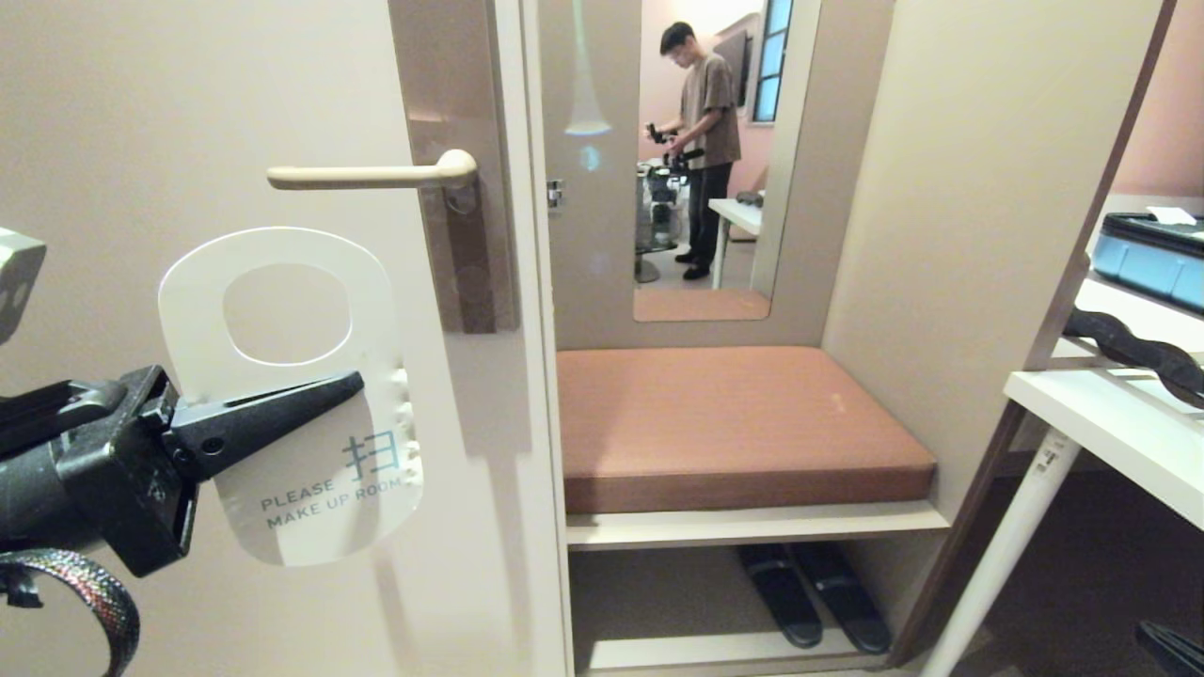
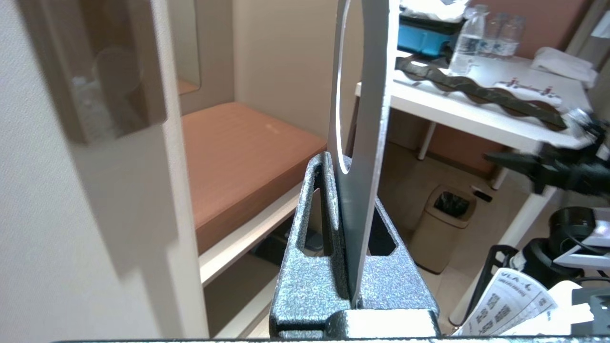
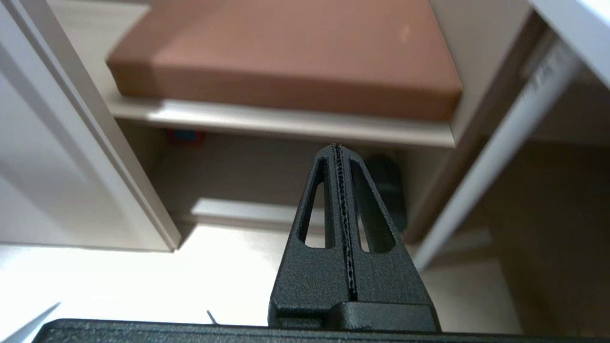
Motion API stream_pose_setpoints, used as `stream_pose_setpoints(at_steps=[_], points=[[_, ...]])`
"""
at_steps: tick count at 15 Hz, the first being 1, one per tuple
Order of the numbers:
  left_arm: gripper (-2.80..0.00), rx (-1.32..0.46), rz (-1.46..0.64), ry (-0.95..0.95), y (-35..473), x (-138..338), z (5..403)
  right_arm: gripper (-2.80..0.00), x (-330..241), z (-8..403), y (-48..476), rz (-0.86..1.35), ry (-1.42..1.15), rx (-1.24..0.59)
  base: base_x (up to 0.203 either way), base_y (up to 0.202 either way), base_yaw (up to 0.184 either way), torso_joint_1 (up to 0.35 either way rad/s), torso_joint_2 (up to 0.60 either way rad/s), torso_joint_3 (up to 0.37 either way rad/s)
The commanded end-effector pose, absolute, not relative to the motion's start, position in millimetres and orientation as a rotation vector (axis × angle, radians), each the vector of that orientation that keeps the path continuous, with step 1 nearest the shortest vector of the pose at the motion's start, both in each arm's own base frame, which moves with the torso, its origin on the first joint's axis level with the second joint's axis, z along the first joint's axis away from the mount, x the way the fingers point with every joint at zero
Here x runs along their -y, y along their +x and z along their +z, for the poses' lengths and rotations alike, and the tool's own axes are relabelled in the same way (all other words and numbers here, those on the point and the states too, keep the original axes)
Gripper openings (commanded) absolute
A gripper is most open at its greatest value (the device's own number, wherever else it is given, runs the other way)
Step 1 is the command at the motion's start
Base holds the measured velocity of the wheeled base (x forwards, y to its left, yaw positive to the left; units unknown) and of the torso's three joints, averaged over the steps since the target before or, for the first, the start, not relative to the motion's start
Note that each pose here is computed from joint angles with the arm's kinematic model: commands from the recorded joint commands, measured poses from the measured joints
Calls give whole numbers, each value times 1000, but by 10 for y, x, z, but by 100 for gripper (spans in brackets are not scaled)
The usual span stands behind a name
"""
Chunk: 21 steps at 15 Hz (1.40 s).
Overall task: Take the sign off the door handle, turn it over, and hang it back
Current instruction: Hang the sign back with the other side facing out
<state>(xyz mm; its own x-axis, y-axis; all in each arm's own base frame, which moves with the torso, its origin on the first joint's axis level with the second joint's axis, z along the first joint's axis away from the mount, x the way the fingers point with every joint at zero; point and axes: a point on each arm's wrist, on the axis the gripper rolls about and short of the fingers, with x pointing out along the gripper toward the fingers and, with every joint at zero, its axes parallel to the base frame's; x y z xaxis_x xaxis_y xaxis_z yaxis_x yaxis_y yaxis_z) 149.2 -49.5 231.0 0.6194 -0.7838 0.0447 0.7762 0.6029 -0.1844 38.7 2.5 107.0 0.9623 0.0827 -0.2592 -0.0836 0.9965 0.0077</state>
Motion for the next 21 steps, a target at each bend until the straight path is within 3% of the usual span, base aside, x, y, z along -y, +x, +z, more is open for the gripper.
stream_pose_setpoints(at_steps=[1,4,11,21], points=[[-280,-51,-901,-196,1493,487,2281,-280,-14,997,162,70,-3,-196,0,0,0,0,0,0],[-280,-65,-898,-199,1479,482,2238,-280,-8,850,-11,47,0,-234,0,0,0,0,0,0],[-280,-10,-861,-158,1448,425,2306,-280,0,755,-248,18,-60,-58,0,0,0,0,0,0],[-280,32,-724,-128,1470,403,2343,-280,1,750,-254,15,-54,-56,0,0,0,0,0,0]])
